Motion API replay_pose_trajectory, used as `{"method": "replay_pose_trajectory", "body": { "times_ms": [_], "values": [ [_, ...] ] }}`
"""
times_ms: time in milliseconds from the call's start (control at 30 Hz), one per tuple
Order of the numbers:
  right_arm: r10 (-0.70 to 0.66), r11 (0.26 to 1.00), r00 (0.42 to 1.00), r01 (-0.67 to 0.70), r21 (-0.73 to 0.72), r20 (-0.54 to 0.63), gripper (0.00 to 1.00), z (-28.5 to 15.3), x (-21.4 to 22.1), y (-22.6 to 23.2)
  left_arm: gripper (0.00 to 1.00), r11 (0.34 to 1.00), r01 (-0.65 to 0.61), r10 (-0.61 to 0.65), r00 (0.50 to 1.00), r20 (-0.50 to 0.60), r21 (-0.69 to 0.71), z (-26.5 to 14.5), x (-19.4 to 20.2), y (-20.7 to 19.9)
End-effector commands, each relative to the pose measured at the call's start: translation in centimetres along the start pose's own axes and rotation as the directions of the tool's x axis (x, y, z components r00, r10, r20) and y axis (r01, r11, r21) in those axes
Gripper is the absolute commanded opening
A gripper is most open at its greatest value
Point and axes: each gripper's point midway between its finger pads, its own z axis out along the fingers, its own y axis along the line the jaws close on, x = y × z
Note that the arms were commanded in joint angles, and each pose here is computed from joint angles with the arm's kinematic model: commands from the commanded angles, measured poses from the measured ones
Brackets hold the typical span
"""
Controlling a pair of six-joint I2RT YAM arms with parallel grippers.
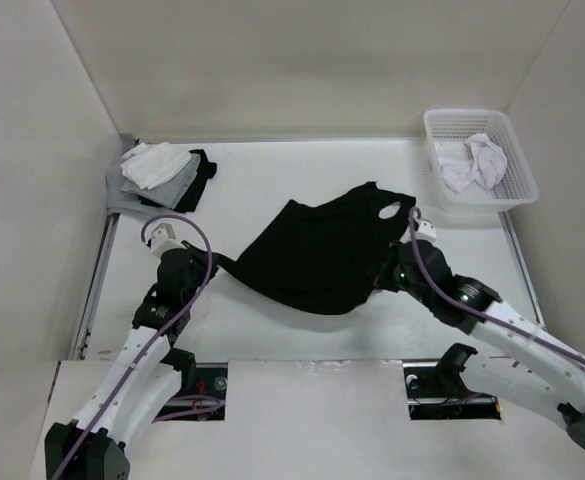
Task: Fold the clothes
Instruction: Flatten the tank top out
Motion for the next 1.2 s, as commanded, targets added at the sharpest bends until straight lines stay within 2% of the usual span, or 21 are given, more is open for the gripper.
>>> {"method": "replay_pose_trajectory", "body": {
  "times_ms": [0, 133, 300, 333, 433, 500, 567, 633, 700, 767, 833, 933, 1033, 1167],
  "values": [
    [-0.042, 0.994, 0.996, 0.048, 0.096, -0.073, 0.05, 4.2, 1.2, -3.8, 0.05, 0.997, 0.005, -0.009, 0.999, 0.049, 0.074, -0.2, -2.0, -2.4],
    [-0.002, 0.994, 0.998, 0.009, 0.111, -0.065, 0.05, 9.0, -1.0, -6.3, 0.06, 0.998, 0.003, -0.005, 0.999, 0.041, 0.056, 0.0, -1.6, -1.9],
    [0.025, 0.988, 0.999, -0.03, 0.153, 0.031, 0.06, 12.9, -6.7, -7.7, 0.06, 0.999, 0.009, -0.011, 0.999, 0.04, 0.045, 0.3, -1.6, -1.7],
    [0.028, 0.988, 0.998, -0.035, 0.15, 0.051, 0.1, 13.2, -7.7, -7.5, 0.06, 0.999, 0.01, -0.012, 0.999, 0.044, 0.049, 0.3, -1.8, -1.9],
    [0.022, 0.986, 0.997, -0.034, 0.163, 0.073, 0.32, 13.0, -8.4, -7.6, 0.06, 0.998, 0.016, -0.019, 0.998, 0.059, 0.064, 0.1, -2.4, -2.5],
    [0.021, 0.981, 0.997, -0.036, 0.19, 0.08, 0.39, 12.0, -7.3, -8.9, 0.06, 0.997, 0.015, -0.019, 0.998, 0.06, 0.069, 0.1, -2.4, -2.6],
    [0.029, 0.978, 0.998, -0.041, 0.203, 0.061, 0.39, 10.6, -4.5, -10.1, 0.06, 0.998, 0.014, -0.018, 0.998, 0.056, 0.065, 0.1, -2.1, -2.3],
    [0.053, 0.98, 0.998, -0.057, 0.193, 0.027, 0.29, 9.4, -1.4, -10.4, 0.06, 0.998, 0.013, -0.016, 0.999, 0.052, 0.065, 0.2, -1.8, -2.1],
    [0.076, 0.98, 0.997, -0.07, 0.187, -0.027, 0.15, 8.1, 2.1, -10.6, 0.06, 0.998, 0.009, -0.012, 0.999, 0.048, 0.067, 0.2, -1.6, -2.1],
    [0.099, 0.978, 0.994, -0.088, 0.19, -0.047, 0.1, 7.1, 4.3, -10.6, 0.06, 0.998, 0.008, -0.011, 0.999, 0.042, 0.068, 0.2, -1.3, -2.0],
    [0.101, 0.98, 0.993, -0.089, 0.176, -0.06, 0.14, 6.3, 5.4, -9.8, 0.06, 0.997, 0.006, -0.009, 0.999, 0.035, 0.073, 0.3, -1.1, -2.1],
    [0.09, 0.977, 0.993, -0.072, 0.202, -0.079, 0.35, 6.3, 6.3, -10.0, 0.06, 0.996, 0.004, -0.006, 1.0, 0.027, 0.084, 0.3, -0.8, -2.3],
    [0.09, 0.972, 0.991, -0.066, 0.225, -0.098, 0.37, 7.0, 6.8, -10.4, 0.06, 0.995, 0.002, -0.005, 1.0, 0.026, 0.095, 0.2, -0.7, -2.6],
    [0.087, 0.963, 0.989, -0.053, 0.263, -0.118, 0.34, 7.7, 7.6, -11.2, 0.06, 0.995, 0.003, -0.006, 1.0, 0.029, 0.101, 0.0, -0.7, -2.7]
  ]
}}
